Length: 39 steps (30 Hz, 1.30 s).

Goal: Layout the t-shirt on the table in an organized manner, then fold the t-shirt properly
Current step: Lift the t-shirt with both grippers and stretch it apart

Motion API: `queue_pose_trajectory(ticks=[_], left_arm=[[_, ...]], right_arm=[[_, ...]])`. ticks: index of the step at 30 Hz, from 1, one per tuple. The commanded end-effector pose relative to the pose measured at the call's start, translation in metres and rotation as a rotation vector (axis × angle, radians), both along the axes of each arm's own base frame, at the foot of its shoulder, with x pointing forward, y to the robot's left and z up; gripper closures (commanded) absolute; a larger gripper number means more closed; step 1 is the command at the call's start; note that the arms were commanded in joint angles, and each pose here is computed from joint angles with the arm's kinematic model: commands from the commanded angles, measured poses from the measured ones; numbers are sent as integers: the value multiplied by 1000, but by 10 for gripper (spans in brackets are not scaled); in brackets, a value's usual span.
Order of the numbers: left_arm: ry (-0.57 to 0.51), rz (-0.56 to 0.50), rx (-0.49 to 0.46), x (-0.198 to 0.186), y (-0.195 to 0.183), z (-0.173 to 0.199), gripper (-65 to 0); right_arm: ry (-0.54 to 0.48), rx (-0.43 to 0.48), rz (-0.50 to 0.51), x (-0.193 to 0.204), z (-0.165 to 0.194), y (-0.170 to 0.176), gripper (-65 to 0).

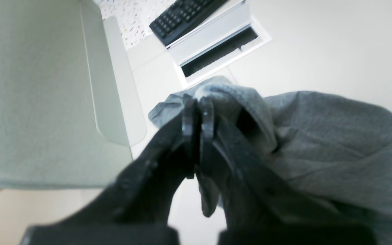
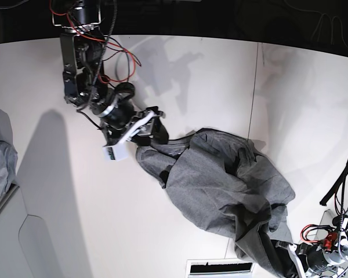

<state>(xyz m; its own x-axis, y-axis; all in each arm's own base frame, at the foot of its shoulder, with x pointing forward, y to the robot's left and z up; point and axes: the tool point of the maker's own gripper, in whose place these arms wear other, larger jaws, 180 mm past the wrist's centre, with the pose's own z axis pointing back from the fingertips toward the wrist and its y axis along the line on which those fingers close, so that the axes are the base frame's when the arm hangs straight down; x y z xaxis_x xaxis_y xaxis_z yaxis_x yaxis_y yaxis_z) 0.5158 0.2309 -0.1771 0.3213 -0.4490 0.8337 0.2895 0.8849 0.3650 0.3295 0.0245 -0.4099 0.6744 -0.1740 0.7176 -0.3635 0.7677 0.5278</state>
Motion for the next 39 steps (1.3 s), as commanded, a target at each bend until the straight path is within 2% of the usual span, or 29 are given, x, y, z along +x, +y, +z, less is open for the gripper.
queue_pose_trajectory(ticks=[1, 3, 6, 9, 11, 16, 19, 24, 26, 31, 34, 39], left_arm=[[-70, 11, 3, 5, 8, 27, 0], [-64, 18, 7, 3, 11, 24, 0], [-59, 17, 6, 3, 11, 21, 0], [-50, 18, 7, 1, 11, 17, 0], [-38, 25, 14, -2, 16, 12, -32], [2, 36, 29, -10, 24, -6, -48], [18, 35, 29, -13, 24, -14, -48], [66, 36, 31, -22, 24, -38, -48], [89, 35, 31, -28, 24, -50, -48], [122, 33, 29, -36, 24, -67, -48], [121, 33, 30, -36, 24, -67, -48], [112, 38, 55, -35, 28, -65, -48]], right_arm=[[-62, 37, 2, 11, 20, 16, -314], [-84, 29, 11, 14, 26, 34, -314], [-116, -21, -1, 23, 27, 42, -314], [-110, -110, -11, 34, 11, 39, -314], [-92, -137, -14, 38, -3, 38, -314], [-86, -142, 2, 51, -16, 42, -313], [-105, -136, 43, 56, -11, 48, -313], [-133, -116, 39, 59, -5, 51, -312], [-138, -121, 58, 57, -4, 56, -274], [-177, -172, 190, 41, -6, 80, -7], [-203, -241, 251, 35, -11, 85, 0], [-232, -261, 222, 43, -4, 78, 0]])
